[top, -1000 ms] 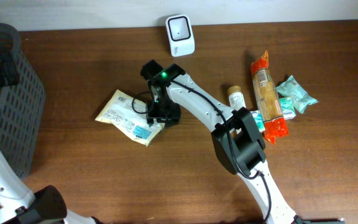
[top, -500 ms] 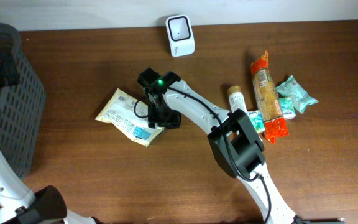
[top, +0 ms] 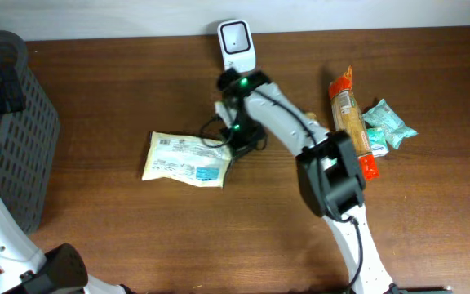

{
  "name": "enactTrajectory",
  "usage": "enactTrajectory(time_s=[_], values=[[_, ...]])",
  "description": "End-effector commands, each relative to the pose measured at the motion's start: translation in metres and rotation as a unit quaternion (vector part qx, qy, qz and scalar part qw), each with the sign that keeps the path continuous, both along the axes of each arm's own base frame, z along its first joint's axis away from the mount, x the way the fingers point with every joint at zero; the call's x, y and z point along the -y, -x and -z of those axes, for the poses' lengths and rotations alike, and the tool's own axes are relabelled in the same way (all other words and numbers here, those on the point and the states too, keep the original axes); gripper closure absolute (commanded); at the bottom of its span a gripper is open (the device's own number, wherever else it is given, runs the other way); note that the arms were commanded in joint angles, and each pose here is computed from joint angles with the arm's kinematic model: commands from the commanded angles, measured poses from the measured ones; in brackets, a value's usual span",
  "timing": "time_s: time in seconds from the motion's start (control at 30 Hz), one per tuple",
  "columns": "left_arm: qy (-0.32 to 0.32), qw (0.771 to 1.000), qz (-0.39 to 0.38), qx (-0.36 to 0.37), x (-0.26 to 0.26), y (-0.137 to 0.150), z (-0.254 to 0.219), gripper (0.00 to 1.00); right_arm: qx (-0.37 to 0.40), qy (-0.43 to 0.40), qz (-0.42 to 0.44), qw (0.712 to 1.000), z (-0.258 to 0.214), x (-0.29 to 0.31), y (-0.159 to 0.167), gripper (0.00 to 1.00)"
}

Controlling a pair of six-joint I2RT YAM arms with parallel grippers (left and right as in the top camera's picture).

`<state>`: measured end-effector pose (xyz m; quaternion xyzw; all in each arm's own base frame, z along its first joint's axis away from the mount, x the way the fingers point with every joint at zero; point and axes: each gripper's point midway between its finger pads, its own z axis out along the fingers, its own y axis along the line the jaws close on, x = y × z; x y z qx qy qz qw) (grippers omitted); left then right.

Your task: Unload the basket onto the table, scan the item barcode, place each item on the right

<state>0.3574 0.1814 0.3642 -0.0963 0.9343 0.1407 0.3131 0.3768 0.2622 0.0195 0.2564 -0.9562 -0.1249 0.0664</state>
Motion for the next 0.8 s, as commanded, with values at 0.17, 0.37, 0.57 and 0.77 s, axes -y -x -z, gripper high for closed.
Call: enactTrajectory(time_s=[0.17, 0.37, 0.57, 0.77], values=[[0.003, 1.0, -0.007, 0.006, -0.001, 0.002, -0.003, 0.01, -0.045, -0.08, 0.066, 0.994, -0.01, 0.008, -0.014, 0.52], [0.003, 1.0, -0.007, 0.006, -0.001, 0.002, -0.003, 0.01, -0.11, -0.071, 0.184, 0.974, -0.012, -0.017, 0.001, 0.01], [0.003, 1.0, -0.007, 0.006, -0.001, 0.002, -0.003, 0.01, -0.11, -0.061, 0.18, 0.976, 0.004, -0.046, 0.02, 0.0], [0.003, 1.0, -0.007, 0.006, -0.001, 0.002, -0.003, 0.01, -0.098, -0.006, 0.216, 0.971, 0.043, -0.049, 0.037, 0.23]])
